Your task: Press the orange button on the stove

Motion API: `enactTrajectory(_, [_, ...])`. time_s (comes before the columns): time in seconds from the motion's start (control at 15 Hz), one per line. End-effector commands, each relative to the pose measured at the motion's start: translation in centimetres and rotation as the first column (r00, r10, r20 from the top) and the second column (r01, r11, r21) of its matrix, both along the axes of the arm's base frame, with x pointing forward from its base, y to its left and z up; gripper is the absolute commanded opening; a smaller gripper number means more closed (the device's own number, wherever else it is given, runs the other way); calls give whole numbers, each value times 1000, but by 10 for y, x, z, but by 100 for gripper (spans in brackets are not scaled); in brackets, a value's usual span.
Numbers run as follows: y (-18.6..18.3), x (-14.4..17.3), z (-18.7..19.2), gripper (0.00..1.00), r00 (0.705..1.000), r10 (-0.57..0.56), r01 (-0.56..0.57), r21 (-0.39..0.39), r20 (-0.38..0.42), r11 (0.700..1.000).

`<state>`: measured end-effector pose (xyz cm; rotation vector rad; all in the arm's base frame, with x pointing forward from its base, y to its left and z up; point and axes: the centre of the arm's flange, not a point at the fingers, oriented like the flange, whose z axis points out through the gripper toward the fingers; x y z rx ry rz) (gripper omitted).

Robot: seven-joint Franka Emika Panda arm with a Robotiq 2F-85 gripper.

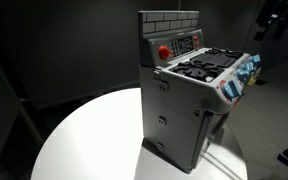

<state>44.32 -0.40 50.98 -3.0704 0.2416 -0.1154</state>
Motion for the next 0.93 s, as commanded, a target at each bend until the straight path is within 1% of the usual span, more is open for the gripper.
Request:
enactTrajectory(0.0, [-12,-39,0,100,999,25,-25,7,-29,1000])
enactTrajectory(0.2, [-16,-53,-4,100,998,23,-23,8,-52,1000])
enactTrajectory(0.53, [-20,-63,-13,100,997,13,-13,3,-82,1000])
enactTrajectory(0.6, [-20,-64,-15,100,996,7,-7,3,-86,1000])
enactTrajectory(0.67, [-15,-54,-15,100,997,2,-1,11,-80,1000])
enactTrajectory(0.87, [-15,-54,-18,100,996,2,-1,11,-85,1000])
